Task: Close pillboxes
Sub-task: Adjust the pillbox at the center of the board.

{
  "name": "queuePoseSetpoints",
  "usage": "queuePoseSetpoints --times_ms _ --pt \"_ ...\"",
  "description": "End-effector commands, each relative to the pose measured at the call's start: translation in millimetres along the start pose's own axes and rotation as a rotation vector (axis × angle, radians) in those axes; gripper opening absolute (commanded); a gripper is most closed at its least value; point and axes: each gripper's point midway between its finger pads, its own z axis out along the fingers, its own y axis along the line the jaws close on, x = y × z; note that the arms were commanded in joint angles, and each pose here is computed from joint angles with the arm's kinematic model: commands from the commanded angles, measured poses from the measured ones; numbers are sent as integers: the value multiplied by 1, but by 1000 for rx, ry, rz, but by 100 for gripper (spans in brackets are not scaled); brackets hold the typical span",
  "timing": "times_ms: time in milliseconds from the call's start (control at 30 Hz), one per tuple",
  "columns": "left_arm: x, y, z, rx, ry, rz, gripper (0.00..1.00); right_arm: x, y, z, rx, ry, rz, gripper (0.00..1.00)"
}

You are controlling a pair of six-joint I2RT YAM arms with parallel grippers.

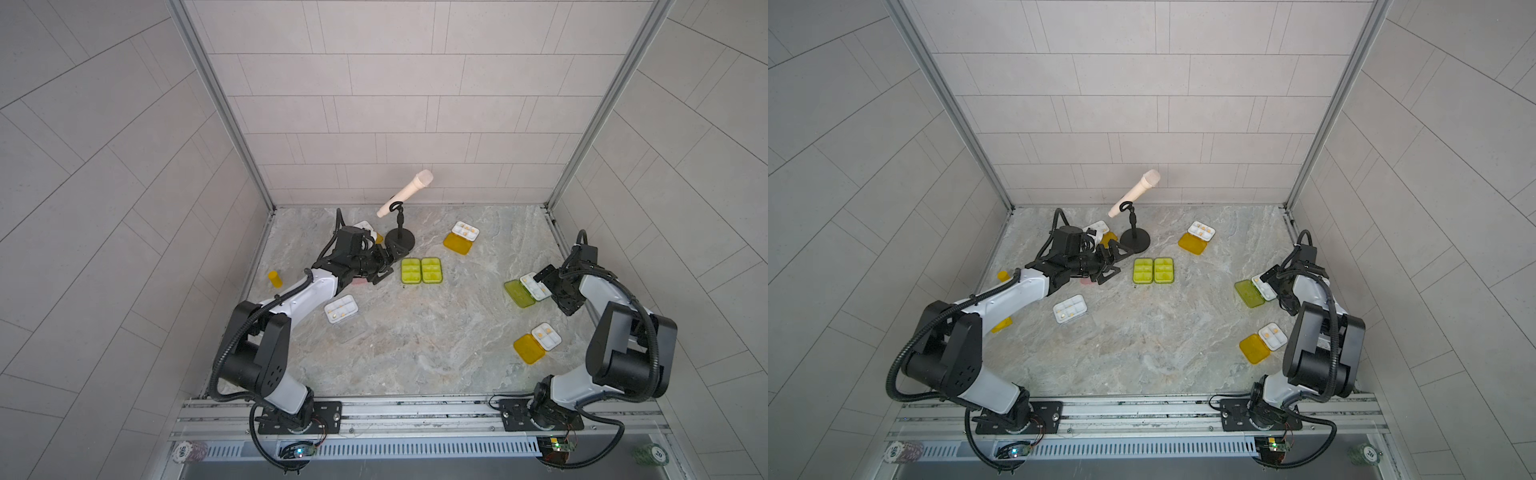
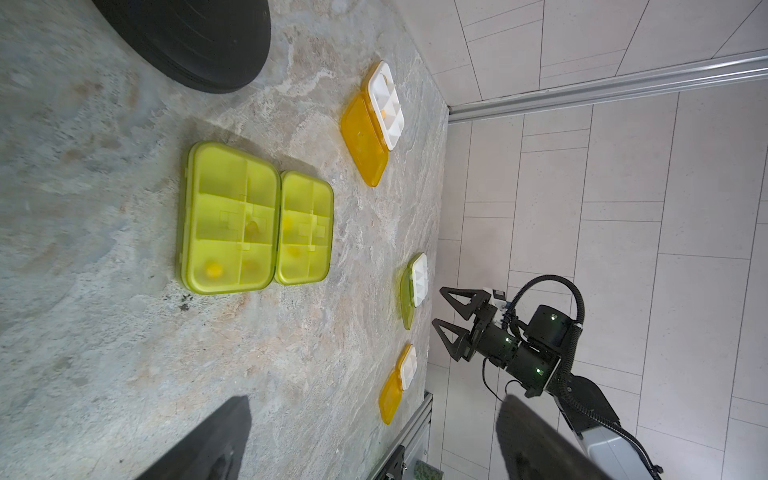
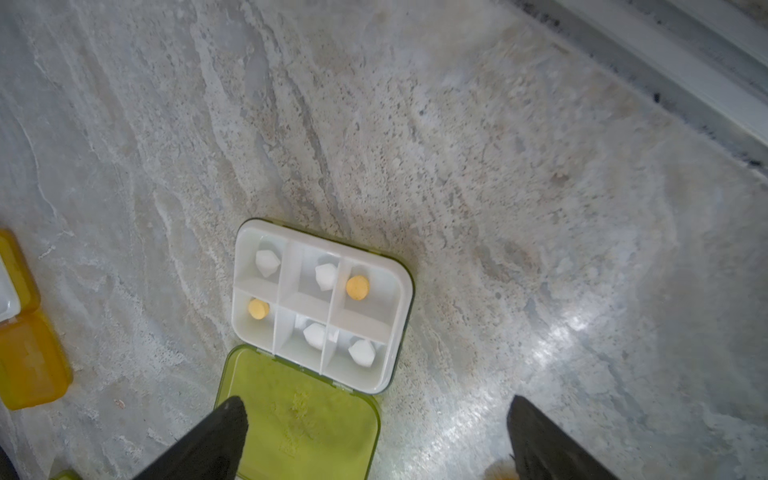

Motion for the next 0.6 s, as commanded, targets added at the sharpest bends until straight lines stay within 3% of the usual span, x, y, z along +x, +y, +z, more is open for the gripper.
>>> queuePoseSetpoints --times_ms 0,567 --pt "-1 -12 -5 42 -5 14 97 -12 8 10 -28 -8 27 99" --pt "0 -17 -3 72 11 23 97 -19 29 44 -107 53 26 97"
